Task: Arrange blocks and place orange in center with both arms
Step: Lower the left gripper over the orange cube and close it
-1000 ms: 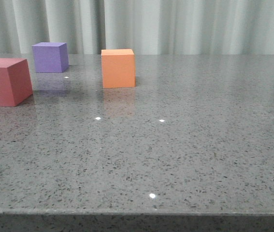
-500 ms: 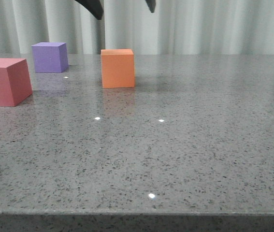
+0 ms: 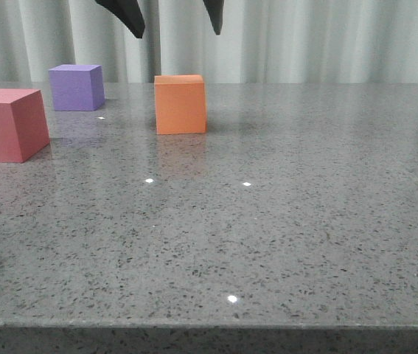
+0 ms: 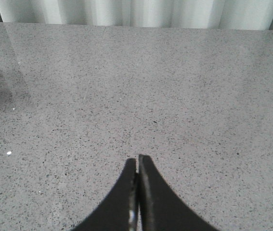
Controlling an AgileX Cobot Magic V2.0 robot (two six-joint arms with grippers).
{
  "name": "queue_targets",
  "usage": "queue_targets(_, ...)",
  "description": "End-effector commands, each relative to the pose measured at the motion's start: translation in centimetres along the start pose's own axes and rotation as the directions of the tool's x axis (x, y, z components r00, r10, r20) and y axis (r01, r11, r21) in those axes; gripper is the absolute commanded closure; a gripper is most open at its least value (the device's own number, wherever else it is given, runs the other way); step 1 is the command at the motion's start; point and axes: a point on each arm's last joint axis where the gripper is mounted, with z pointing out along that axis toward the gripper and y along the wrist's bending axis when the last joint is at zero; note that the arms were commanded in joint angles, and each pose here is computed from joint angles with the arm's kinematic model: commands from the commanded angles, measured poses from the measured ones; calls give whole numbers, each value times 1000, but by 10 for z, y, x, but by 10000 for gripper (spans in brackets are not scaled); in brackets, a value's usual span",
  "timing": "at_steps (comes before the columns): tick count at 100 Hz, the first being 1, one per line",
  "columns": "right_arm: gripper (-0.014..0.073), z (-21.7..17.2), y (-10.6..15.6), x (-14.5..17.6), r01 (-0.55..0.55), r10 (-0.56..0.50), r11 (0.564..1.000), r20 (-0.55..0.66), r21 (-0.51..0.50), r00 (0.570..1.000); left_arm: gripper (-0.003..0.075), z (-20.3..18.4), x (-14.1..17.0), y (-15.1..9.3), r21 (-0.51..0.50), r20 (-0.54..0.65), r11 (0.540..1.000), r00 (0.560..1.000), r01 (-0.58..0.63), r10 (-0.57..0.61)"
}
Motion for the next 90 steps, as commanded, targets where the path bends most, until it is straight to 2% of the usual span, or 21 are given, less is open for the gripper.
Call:
queue_targets(1, 662, -2, 0, -14, 21, -21, 1000, 96, -4, 995, 60, -21, -14, -3, 35, 96, 999, 995, 10, -14)
queue_targets(21, 662, -2, 0, -14, 21, -21, 1000, 96, -4, 995, 60, 3, -6, -5, 10, 44, 1000, 999, -1, 1)
queue_targets(68, 662, -2, 1, -14, 21, -21, 1000, 97, -4, 995, 64, 27, 3, -7, -10, -3, 1000, 1000, -14, 13)
queue_targets(80, 662, -2, 1, -14, 21, -21, 1000, 97, -4, 995, 138, 31, 6, -7, -21, -23, 1000, 1000, -16, 15)
queue_targets(90, 662, -2, 1, -14, 21, -21, 1000, 97, -4, 995, 279, 31, 6, -7, -22, -25, 1000, 1000, -16, 15)
